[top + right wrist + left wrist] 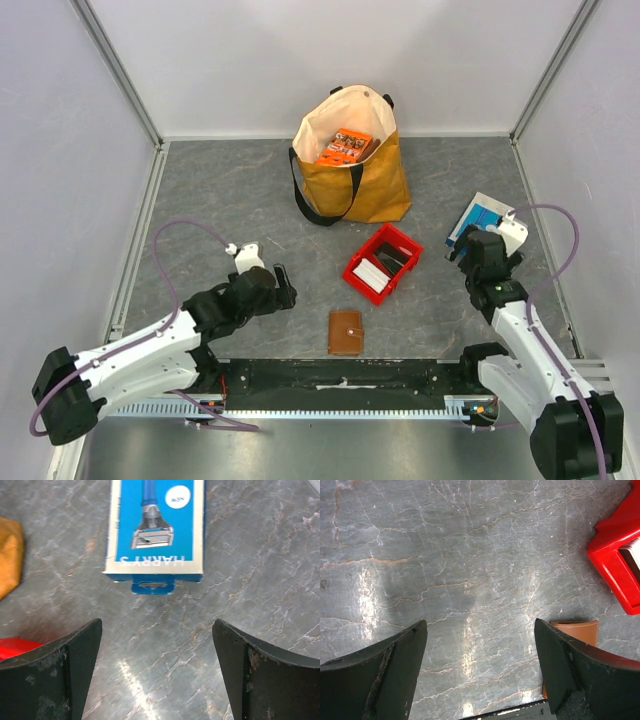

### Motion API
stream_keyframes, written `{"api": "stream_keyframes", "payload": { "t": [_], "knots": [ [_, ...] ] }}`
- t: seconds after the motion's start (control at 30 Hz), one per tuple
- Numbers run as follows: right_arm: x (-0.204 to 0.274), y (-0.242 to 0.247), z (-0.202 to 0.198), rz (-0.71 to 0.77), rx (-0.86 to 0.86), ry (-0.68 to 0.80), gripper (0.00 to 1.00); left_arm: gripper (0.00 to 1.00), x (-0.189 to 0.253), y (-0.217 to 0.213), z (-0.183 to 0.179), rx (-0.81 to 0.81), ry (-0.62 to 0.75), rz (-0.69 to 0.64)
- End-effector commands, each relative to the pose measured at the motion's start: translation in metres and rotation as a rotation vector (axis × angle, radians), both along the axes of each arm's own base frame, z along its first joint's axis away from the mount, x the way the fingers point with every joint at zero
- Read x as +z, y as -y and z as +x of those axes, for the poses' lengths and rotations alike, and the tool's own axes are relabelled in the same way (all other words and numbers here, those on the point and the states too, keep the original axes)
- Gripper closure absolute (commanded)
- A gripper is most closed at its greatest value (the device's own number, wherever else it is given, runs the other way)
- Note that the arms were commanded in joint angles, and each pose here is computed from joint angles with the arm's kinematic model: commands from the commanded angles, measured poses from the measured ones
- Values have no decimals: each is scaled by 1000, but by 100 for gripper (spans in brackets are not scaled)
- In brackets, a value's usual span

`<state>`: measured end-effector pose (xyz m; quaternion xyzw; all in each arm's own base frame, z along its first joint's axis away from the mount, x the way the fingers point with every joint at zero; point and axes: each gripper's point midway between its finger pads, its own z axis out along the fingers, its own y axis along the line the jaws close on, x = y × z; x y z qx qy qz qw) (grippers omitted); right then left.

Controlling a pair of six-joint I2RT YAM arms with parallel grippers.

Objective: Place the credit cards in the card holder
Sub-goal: Reset both arms

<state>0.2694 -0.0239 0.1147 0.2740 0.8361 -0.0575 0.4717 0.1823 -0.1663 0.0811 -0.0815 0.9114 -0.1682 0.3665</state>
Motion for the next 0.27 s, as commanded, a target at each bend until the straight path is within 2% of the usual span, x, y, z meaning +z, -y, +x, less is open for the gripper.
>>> {"api": "stream_keyframes", "payload": {
  "t": [0.0, 0.23],
  "knots": [
    [-3, 28, 8, -105, -118, 133, 2, 7, 25, 6, 23, 3, 120, 2],
    [-4, 49, 17, -242, -176, 188, 2, 7, 43, 12, 38, -6, 201, 7]
  ]
}}
